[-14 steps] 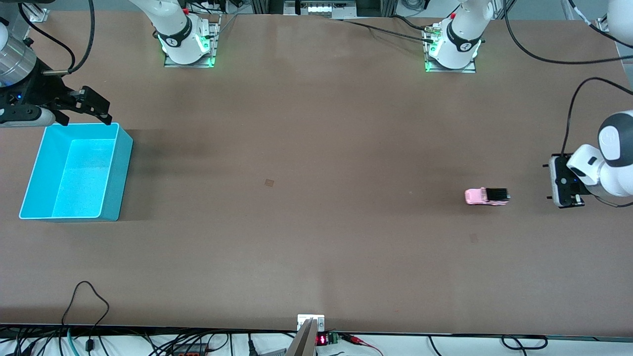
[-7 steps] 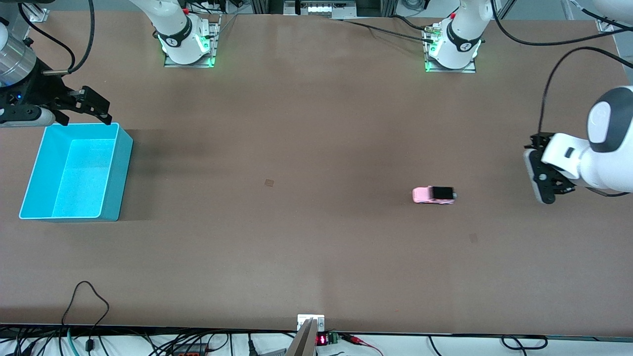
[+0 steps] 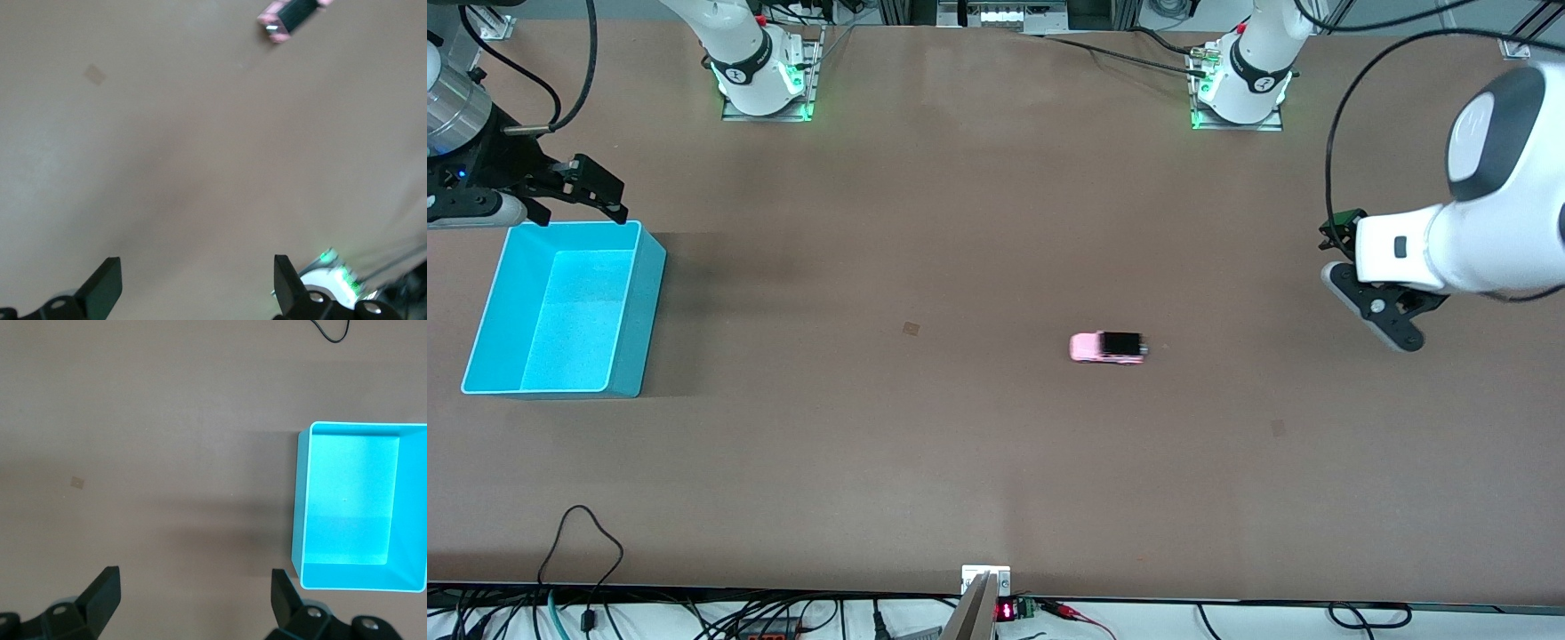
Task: Wind and store pink jeep toy
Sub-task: 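Raise the left gripper back while the jeep rolls toward the bin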
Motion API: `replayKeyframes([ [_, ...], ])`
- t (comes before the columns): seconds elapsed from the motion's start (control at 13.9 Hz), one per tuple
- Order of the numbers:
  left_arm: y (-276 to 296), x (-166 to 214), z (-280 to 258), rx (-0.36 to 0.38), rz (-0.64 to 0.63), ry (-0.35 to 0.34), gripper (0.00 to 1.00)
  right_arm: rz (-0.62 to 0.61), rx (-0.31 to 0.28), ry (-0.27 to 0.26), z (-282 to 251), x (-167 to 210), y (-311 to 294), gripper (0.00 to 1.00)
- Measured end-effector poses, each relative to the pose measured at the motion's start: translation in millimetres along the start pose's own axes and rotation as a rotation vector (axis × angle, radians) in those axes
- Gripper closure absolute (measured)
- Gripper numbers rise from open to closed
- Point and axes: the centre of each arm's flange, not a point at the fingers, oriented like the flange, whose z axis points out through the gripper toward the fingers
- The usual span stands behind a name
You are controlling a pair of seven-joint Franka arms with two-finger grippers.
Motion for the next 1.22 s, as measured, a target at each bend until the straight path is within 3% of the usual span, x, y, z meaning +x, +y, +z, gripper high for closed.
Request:
replayKeyframes([
  [0.5,12.7,-46.9,-34.9,0.095,-0.454,0.209,0.0,-0.003,0.0,-0.003,0.3,-0.2,0.6,0.0],
  [0.72,-5.2,-72.8,-32.6,0.104,-0.525,0.251,0.0,-0.003,0.0,-0.003,0.3,-0.3,0.8,0.0],
  [1.22,-4.3,-79.5,-24.3,0.092,-0.54,0.223,0.0,-0.001,0.0,-0.004,0.4,-0.3,2.3,0.0],
])
